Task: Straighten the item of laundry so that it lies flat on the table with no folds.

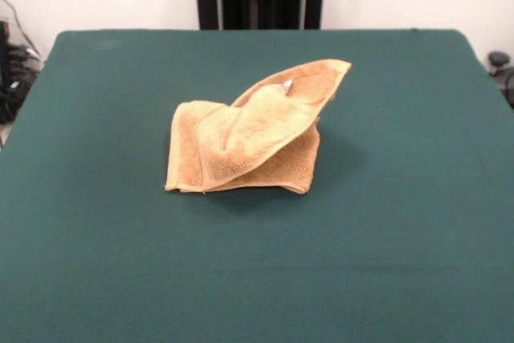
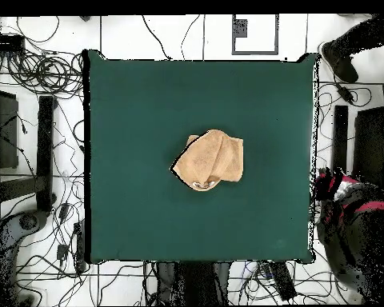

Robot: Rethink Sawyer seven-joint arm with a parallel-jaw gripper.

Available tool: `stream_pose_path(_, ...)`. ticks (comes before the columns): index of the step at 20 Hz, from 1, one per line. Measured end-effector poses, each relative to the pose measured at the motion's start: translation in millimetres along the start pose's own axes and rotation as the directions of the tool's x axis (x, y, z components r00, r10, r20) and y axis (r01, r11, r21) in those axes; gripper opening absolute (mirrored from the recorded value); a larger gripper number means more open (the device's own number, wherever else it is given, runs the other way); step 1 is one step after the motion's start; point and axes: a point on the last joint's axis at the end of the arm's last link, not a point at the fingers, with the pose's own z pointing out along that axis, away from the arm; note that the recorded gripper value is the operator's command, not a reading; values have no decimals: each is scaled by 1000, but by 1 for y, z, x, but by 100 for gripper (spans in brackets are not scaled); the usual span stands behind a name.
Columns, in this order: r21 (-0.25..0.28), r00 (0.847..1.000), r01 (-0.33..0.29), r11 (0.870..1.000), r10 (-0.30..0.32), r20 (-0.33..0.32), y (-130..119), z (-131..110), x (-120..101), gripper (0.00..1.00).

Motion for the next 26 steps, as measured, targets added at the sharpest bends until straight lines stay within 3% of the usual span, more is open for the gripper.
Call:
stream_pose_path(3,-9,1000,-13,1000,13,-17,-9,-3,-1,100)
stream_pose_path(9,-30,986,-99,995,94,-140,-64,-10,11,100)
stream_pose_path(14,-35,976,-124,992,115,-187,-82,-13,14,100)
stream_pose_path(26,-52,971,-96,994,82,-224,-65,-29,14,100)
